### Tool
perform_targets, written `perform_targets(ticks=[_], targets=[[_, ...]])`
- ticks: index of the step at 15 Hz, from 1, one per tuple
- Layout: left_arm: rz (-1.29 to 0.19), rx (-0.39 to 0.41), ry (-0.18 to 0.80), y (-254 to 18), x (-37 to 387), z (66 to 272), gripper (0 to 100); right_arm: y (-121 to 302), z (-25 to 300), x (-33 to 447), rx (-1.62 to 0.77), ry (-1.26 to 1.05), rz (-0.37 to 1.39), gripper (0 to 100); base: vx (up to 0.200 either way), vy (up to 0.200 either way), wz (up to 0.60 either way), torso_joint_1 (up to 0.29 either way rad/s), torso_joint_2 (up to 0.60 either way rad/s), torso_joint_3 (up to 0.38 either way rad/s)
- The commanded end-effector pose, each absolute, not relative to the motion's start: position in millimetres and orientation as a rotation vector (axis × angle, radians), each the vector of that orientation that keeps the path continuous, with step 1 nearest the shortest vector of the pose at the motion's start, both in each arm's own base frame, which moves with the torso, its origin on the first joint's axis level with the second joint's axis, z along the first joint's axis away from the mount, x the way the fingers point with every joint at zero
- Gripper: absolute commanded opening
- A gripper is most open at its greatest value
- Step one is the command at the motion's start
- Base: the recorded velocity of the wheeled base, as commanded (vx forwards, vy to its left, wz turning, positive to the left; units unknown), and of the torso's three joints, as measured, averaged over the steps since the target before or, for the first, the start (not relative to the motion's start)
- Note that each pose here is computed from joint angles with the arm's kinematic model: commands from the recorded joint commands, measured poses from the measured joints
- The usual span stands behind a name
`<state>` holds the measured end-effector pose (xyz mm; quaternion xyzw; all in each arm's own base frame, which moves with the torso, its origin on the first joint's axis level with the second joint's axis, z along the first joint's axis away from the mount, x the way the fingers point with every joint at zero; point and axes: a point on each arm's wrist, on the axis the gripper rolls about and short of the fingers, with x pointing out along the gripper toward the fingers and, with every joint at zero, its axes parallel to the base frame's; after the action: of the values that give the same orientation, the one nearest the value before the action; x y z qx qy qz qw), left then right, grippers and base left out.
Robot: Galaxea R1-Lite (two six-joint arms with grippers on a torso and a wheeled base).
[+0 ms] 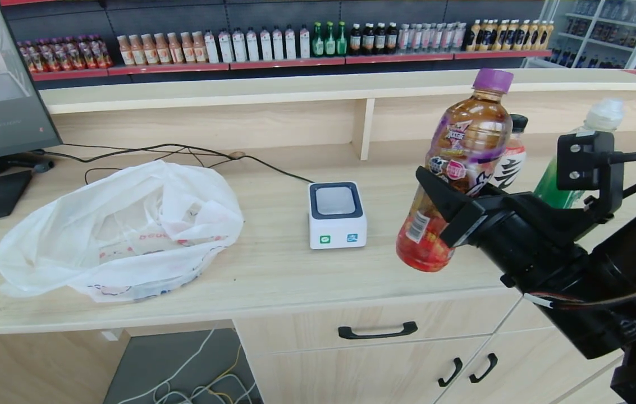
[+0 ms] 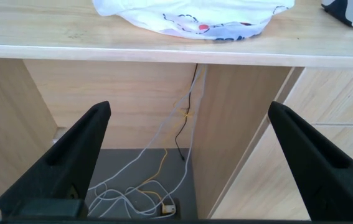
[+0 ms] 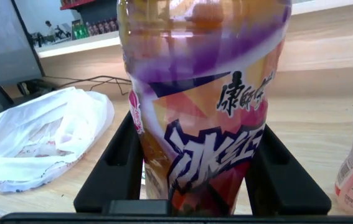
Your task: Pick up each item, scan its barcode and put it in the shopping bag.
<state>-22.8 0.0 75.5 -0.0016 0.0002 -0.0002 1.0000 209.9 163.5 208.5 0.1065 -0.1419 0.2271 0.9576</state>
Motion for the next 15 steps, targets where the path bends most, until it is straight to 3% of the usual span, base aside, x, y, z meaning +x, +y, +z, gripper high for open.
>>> perform_targets(ticks=[1, 6, 11, 15], targets=[[0.0, -0.003, 0.0, 0, -23, 75, 100, 163, 208, 209, 0.214, -0.286, 0.465, 0, 0.0, 0.2, 0.0, 0.012, 0.01, -0.002], [0.0, -0.002, 0.0, 0, -23, 75, 100, 163, 208, 206, 0.255, -0.278, 0.479, 0, 0.0, 0.2, 0.0, 0.003, 0.0, 0.002], [0.0, -0.002, 0.0, 0, -23, 75, 100, 154, 194, 195, 0.203, -0.251, 0.473, 0, 0.0, 0.0, 0.0, 0.0, 0.0, 0.0], [0.0, -0.002, 0.0, 0, -23, 75, 100, 141, 202, 177, 0.191, -0.289, 0.553, 0, 0.0, 0.0, 0.0, 0.0, 0.0, 0.0]])
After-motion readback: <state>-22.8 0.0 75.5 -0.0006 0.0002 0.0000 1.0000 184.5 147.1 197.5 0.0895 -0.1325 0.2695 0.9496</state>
